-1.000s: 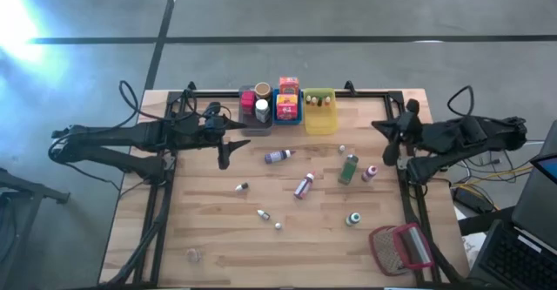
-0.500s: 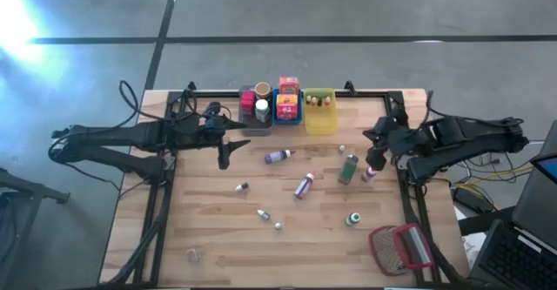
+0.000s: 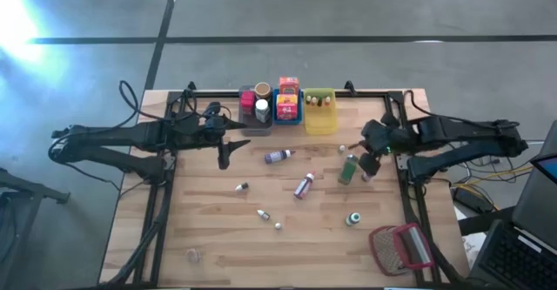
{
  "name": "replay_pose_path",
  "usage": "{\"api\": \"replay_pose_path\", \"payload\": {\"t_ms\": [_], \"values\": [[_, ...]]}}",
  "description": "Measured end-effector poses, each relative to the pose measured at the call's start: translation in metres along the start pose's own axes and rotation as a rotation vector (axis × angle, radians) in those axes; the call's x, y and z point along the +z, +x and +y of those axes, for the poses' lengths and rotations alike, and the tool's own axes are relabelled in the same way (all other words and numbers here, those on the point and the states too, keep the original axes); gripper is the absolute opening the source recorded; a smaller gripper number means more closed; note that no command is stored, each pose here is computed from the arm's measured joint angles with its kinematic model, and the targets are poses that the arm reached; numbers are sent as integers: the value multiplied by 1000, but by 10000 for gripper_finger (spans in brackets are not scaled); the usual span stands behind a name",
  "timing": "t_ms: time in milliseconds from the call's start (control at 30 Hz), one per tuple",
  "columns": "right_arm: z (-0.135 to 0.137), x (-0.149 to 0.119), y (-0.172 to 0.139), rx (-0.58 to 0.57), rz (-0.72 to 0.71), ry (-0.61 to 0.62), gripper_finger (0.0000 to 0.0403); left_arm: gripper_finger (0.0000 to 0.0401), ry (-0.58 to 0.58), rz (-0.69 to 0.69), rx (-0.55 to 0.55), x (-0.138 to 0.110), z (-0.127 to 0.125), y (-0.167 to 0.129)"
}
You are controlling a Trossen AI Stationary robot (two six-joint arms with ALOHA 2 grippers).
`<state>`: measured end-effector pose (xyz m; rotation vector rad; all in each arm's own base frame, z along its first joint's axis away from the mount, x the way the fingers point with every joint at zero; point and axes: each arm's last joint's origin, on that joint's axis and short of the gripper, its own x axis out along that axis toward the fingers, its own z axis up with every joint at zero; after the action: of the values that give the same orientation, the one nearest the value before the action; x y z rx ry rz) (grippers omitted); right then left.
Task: Pick & Place Kitchen Items
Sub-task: Put the small green food coloring bottle into the yellow bin
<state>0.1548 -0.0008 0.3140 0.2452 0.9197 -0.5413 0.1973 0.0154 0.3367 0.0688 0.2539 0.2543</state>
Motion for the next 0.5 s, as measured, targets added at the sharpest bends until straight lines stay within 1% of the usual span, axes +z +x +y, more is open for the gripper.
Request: {"api": "replay_pose_path", "payload": {"t_ms": [133,267,333,400,500], "values": [[-8,4,14,-45,84,30,9,223,0,0,0,0,0,0],[-12,10,31,-49,172,40,9,223,0,0,0,0,0,0],[-13,12,40,-71,203,36,9,223,0,0,0,0,0,0],[-12,15,48,-85,229,27,15,223,0,0,0,0,0,0],[-8,19,57,-71,236,-9,33,223,0,0,0,0,0,0]]}}
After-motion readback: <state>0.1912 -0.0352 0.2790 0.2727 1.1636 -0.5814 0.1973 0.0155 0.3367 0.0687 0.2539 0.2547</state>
